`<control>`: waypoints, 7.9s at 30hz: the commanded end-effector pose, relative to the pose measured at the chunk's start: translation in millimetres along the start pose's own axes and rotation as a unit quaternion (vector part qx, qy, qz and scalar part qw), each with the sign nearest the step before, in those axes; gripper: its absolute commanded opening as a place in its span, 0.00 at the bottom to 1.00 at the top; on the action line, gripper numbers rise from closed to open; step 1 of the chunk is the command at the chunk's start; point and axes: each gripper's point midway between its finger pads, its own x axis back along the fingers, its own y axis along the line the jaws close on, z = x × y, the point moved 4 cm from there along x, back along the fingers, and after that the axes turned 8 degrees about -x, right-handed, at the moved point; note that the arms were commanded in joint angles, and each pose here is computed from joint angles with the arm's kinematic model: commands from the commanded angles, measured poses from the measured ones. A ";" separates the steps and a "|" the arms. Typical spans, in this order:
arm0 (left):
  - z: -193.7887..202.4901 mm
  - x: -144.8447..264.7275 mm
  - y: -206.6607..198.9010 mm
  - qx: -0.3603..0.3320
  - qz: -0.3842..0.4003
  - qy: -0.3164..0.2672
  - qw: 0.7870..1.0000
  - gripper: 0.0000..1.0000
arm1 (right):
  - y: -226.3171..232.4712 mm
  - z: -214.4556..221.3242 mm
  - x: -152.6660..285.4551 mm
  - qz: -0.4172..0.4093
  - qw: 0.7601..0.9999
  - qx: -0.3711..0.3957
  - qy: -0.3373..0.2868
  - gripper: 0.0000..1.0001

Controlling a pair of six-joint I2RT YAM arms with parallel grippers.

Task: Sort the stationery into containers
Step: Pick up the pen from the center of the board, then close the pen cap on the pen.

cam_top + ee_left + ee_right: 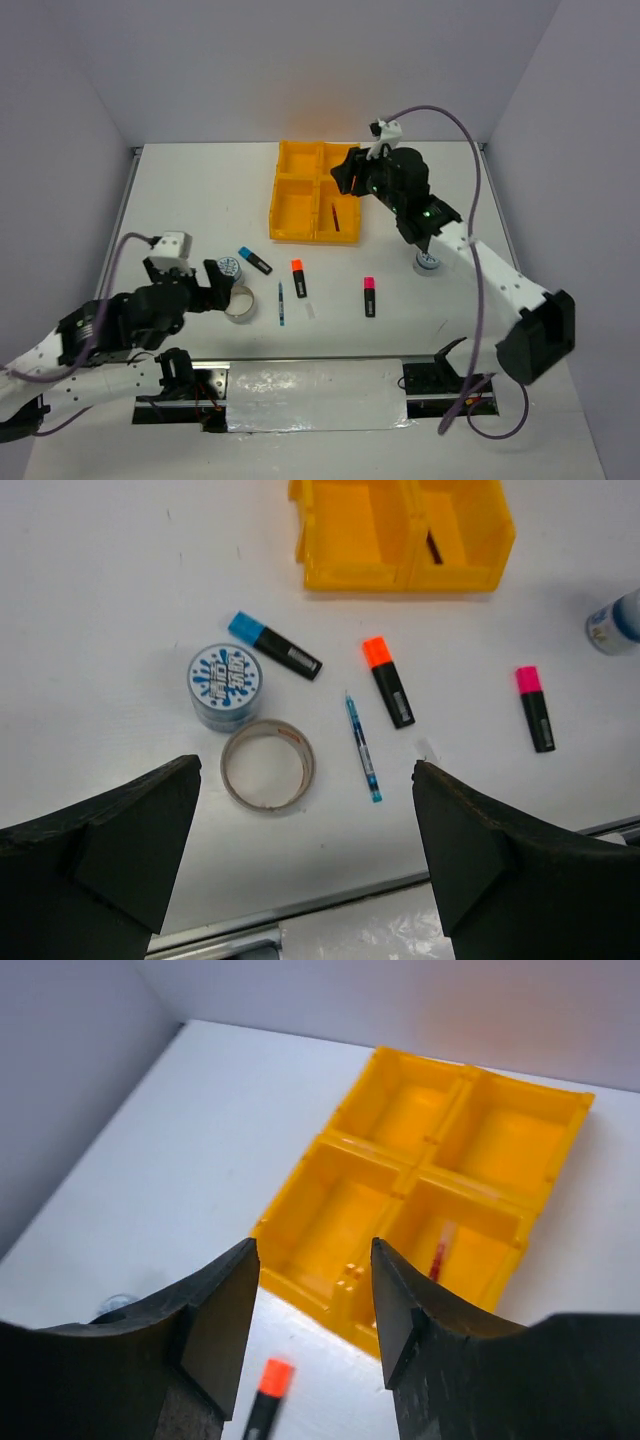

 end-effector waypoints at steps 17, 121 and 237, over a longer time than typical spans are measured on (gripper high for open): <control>120.7 -137.5 -101.6 0.001 -0.038 0.239 0.970 0.92 | -22.5 122.7 168.1 0.114 0.981 -0.044 0.154 1.00; 2.5 2.7 -39.4 -0.020 0.179 0.027 0.983 0.06 | 62.0 316.9 64.9 0.131 0.895 0.100 0.413 0.58; 24.9 -30.9 -135.2 0.094 0.437 -0.053 0.893 0.00 | 138.9 107.6 143.8 -0.243 0.933 -0.260 -0.063 0.00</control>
